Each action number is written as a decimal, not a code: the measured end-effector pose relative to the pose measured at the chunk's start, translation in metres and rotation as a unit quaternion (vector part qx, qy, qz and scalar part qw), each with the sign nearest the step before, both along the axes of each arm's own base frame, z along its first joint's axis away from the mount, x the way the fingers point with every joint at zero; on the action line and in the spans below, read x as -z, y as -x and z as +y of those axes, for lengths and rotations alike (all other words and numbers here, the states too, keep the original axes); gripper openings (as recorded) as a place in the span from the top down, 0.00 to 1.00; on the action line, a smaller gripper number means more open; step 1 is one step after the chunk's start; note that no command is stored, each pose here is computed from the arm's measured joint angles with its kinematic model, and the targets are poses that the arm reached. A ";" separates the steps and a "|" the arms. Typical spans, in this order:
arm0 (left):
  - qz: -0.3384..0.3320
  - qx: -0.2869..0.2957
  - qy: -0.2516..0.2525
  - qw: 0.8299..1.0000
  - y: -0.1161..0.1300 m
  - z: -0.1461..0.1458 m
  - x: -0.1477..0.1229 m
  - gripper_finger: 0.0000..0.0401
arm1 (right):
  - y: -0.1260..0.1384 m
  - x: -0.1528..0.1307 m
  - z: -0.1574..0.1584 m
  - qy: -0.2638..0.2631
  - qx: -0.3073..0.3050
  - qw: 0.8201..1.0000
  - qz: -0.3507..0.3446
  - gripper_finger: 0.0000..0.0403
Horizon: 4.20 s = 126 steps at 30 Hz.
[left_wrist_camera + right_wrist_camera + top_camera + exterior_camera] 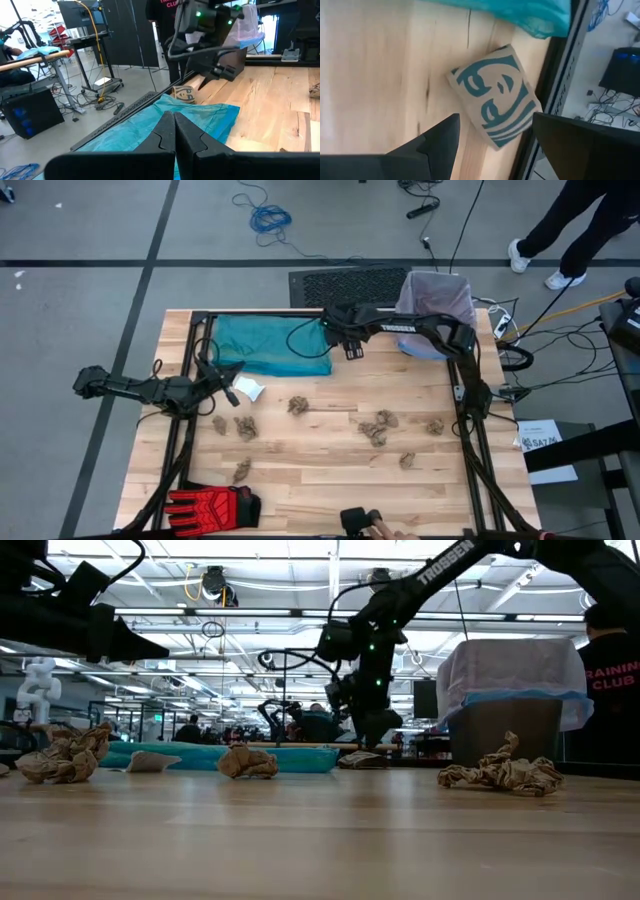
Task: Place trash/remove bag and relplace
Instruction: Put the brown paper into the trash bin, then put the brown napkin into the trash bin
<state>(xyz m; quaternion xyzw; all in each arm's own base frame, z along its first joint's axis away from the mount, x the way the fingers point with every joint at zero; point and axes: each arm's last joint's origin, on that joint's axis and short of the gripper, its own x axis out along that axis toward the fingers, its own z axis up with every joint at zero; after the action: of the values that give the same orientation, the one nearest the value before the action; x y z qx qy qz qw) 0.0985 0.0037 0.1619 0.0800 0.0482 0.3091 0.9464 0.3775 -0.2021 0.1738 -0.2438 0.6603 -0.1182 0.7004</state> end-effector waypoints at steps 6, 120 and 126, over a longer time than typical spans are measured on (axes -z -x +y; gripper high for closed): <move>0.000 0.000 0.000 1.000 0.000 0.000 0.000 1.00 | 0.000 0.014 -0.013 -0.002 -0.003 1.000 0.004 0.40; 0.000 0.000 0.000 1.000 0.000 0.000 0.000 1.00 | 0.121 -0.095 0.212 -0.314 0.284 0.903 -0.074 0.60; 0.000 0.000 0.000 1.000 0.000 0.000 0.000 1.00 | 0.122 -0.076 0.214 -0.311 0.299 0.899 -0.078 0.56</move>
<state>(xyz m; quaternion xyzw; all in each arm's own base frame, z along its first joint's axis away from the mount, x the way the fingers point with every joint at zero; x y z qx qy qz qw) 0.0985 0.0037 0.1620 0.0798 0.0479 0.3091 0.9464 0.2553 0.0115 0.2494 0.2054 0.6487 -0.1287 0.7214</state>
